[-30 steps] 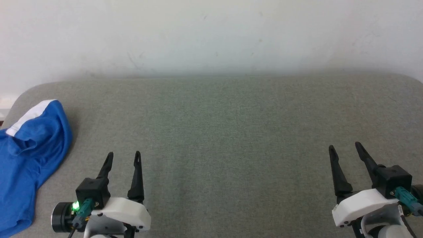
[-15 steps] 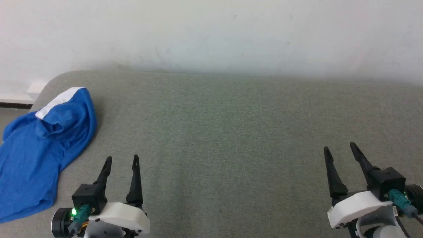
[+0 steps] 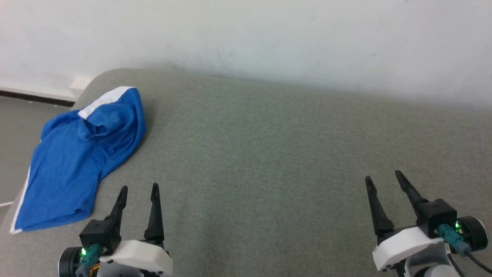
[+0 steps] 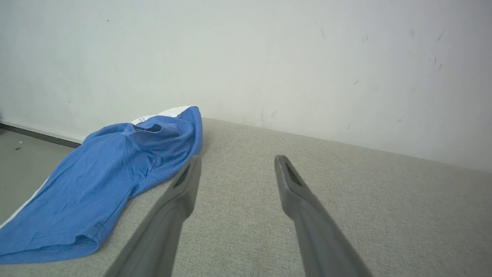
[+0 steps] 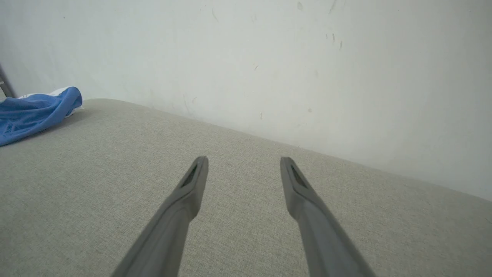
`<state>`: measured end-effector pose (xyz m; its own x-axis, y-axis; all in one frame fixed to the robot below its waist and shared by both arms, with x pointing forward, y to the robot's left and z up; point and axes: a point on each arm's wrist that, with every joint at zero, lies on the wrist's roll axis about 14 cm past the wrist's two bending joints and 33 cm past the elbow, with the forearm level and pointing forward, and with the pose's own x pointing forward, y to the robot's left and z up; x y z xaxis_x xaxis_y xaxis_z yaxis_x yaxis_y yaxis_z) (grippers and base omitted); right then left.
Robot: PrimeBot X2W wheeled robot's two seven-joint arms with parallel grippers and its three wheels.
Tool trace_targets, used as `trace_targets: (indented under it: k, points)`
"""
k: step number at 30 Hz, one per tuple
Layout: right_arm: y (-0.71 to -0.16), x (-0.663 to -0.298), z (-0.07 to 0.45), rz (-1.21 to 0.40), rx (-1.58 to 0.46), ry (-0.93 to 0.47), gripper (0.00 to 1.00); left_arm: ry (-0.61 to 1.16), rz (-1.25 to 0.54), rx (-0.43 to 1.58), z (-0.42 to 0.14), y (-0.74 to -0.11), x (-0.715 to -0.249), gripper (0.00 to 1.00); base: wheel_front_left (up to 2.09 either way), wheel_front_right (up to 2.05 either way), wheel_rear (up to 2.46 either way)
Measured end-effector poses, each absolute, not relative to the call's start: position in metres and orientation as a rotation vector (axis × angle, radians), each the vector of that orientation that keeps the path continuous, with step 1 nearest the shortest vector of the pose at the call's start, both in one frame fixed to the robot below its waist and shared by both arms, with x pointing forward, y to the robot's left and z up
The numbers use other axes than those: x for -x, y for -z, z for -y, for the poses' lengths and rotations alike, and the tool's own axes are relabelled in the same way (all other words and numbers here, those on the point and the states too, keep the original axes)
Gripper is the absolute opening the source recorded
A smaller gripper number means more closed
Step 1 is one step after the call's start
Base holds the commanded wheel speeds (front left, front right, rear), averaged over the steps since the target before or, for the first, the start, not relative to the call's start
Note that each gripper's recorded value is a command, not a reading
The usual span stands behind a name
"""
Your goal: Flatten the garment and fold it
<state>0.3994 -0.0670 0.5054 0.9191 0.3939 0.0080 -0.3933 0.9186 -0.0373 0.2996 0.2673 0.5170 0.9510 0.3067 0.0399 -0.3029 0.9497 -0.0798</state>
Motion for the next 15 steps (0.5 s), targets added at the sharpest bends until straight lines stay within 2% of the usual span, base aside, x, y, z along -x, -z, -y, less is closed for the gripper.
trace_targets:
  k: [15]
  points:
    - [-0.495, -0.401, 0.006, 0.013, 0.048, -0.580, 1.00, -0.462, 0.078, 0.104, -0.302, -0.517, -0.261, 1.00, 0.00, 0.00, 0.00]
